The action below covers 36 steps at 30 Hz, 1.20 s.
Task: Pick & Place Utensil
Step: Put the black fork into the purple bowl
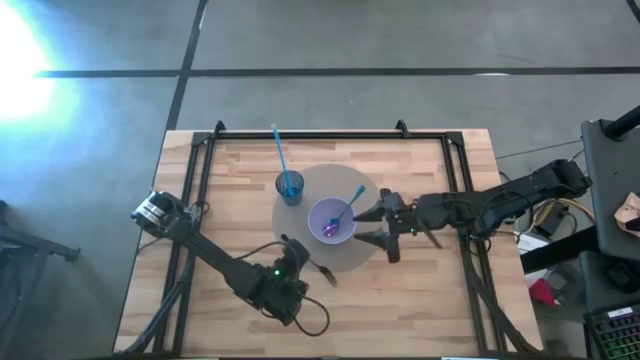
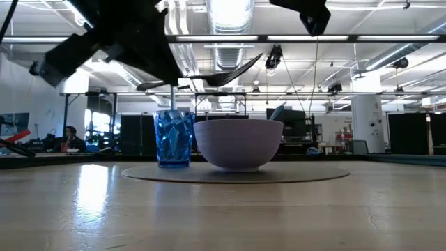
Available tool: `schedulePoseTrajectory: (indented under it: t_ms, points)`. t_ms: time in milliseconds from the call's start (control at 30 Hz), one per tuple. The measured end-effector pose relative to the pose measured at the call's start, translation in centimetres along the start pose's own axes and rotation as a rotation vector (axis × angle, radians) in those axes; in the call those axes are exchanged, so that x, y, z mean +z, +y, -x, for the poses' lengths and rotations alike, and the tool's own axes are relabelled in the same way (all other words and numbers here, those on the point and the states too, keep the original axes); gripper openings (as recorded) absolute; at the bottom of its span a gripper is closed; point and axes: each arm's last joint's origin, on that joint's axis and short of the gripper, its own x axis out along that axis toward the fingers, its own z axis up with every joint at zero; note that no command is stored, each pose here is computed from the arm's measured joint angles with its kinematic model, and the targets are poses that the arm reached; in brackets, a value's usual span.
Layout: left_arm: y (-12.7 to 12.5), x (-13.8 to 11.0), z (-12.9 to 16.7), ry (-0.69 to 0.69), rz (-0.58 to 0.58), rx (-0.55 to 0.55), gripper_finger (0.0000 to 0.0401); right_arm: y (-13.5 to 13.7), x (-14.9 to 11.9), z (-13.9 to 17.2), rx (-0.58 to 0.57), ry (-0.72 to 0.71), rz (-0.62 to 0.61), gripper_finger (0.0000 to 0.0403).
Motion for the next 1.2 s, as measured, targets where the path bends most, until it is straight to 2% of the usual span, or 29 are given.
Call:
schedulePoseTrajectory:
  t_ms: [133,333,567,833,1033,1200]
  points:
    - [0.3,0.2,0.0,0.009,-0.028,0.079,0.0,0.7,1.0,-0.9,-0.047,0.086,0.0,0.0244]
    - [0.6,0.5,0.1,0.001,-0.056,0.142,0.0,1.5,2.1,-2.1,-0.115,0.209,-0.008,0.0244]
    - [0.8,0.8,0.1,-0.002,-0.094,0.171,0.0,2.1,2.3,-4.5,-0.183,0.328,-0.007,0.0244]
    - [1.1,1.3,0.2,-0.005,-0.127,0.235,0.0001,2.7,1.5,-8.2,-0.158,0.41,-0.005,0.0244]
    - [1.3,1.4,0.2,-0.006,-0.143,0.256,0.0001,2.9,1.3,-9.3,-0.186,0.47,0.015,0.0236]
    - [1.3,1.5,0.2,-0.002,-0.158,0.263,0.0001,3.2,1.3,-10.0,-0.146,0.496,0.002,0.0223]
